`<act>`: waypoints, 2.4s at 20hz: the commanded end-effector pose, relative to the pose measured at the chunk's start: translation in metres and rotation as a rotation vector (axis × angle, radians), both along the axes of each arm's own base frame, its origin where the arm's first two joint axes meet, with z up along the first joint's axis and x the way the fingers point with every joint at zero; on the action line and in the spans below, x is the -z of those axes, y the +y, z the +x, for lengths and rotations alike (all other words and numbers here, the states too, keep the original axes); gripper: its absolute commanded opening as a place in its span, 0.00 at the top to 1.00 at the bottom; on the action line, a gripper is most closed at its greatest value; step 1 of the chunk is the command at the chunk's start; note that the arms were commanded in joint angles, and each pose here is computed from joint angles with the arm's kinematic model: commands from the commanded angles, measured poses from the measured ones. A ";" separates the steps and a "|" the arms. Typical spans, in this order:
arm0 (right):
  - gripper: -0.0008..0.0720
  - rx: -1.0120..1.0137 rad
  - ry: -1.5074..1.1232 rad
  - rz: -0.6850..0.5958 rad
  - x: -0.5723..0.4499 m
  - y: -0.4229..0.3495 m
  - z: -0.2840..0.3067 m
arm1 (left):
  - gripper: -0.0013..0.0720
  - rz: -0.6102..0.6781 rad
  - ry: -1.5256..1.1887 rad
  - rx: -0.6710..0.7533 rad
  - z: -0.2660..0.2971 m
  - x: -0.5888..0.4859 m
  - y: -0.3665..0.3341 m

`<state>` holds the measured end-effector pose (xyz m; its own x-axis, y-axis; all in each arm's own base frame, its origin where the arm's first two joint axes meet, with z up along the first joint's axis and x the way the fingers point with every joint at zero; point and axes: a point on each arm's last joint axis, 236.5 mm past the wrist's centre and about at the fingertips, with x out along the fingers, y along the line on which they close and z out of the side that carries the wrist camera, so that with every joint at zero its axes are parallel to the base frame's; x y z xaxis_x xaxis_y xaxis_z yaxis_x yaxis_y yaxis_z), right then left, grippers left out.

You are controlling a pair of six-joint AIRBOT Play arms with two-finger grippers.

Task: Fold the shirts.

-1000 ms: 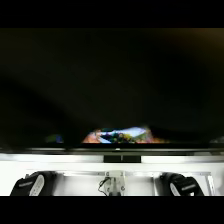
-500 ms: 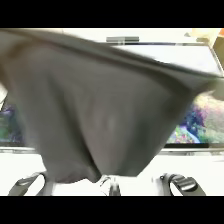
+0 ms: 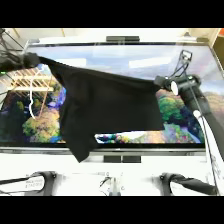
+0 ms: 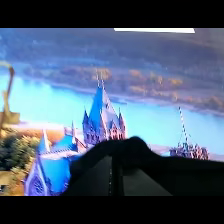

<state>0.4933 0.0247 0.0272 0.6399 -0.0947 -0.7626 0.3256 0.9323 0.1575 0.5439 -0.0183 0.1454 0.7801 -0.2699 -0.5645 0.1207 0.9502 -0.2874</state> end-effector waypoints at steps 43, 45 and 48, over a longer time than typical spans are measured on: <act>0.16 -0.119 0.691 0.617 0.147 -0.003 -0.177 | 0.94 -0.316 0.750 0.055 -0.236 0.217 -0.028; 0.45 -0.146 0.709 0.623 0.149 0.010 -0.178 | 0.94 -0.305 0.716 0.064 -0.223 0.204 -0.026; 0.88 -0.282 0.718 0.587 0.135 0.035 -0.176 | 0.94 -0.287 0.659 0.098 -0.204 0.174 -0.023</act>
<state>0.3166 0.0387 -0.1163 -0.0231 0.4880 -0.8726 0.3721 0.8143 0.4455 0.3263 -0.0426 -0.0524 0.2410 -0.5255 -0.8159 -0.1277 0.8162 -0.5634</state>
